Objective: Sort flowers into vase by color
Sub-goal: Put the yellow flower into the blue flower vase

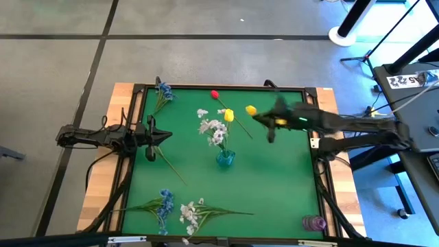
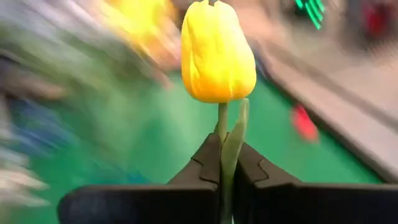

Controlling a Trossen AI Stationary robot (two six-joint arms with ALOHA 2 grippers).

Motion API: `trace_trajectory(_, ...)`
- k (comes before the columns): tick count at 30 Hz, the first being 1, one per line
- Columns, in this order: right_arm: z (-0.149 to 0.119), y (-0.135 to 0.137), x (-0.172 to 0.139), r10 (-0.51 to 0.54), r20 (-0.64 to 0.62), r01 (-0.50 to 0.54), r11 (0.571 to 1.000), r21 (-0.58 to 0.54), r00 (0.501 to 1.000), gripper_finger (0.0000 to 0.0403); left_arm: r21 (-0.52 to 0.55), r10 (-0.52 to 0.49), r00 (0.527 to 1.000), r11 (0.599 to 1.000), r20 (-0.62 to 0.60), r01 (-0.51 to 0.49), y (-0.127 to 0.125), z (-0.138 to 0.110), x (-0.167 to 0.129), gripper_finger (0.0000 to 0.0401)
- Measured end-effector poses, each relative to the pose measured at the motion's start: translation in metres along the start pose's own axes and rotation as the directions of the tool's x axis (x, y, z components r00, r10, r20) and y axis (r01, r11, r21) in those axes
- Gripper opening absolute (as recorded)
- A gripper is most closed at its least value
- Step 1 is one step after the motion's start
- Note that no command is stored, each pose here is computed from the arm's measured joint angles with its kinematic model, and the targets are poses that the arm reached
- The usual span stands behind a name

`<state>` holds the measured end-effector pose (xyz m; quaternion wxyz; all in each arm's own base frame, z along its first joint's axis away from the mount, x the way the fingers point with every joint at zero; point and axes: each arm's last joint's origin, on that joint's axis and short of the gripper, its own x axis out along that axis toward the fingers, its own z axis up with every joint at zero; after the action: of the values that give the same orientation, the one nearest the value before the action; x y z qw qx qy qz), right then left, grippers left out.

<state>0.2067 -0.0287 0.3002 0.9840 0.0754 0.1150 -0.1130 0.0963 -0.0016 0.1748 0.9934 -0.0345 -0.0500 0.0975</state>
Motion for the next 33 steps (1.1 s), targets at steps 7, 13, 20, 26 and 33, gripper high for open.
trace_trajectory(7,0.004,0.05,-0.066,0.393,0.611,-0.362,0.914,-0.18,0.688,0.0005,0.0,0.0,1.0,1.0,0.0,0.0,0.0,0.0,0.0,0.001)
trace_trajectory(13,-0.024,0.07,-0.067,0.44,0.736,-0.367,0.889,-0.275,0.514,0.0008,0.0,0.0,1.0,1.0,0.001,0.0,0.0,0.0,0.0,0.001)
trace_trajectory(20,-0.025,0.101,-0.025,0.415,0.733,-0.293,0.908,-0.299,0.539,0.0009,0.0,0.0,1.0,1.0,0.0,0.0,0.0,0.0,0.0,0.001)
trace_trajectory(26,-0.008,0.123,0.002,0.382,0.759,-0.198,0.924,-0.327,0.528,0.001,0.0,0.0,1.0,1.0,0.0,0.0,0.0,0.0,0.0,0.001)
trace_trajectory(33,-0.011,0.129,0.025,0.332,0.737,-0.069,0.929,-0.364,0.589,0.0011,0.0,0.0,1.0,1.0,0.0,0.0,0.0,0.0,0.0,0.001)
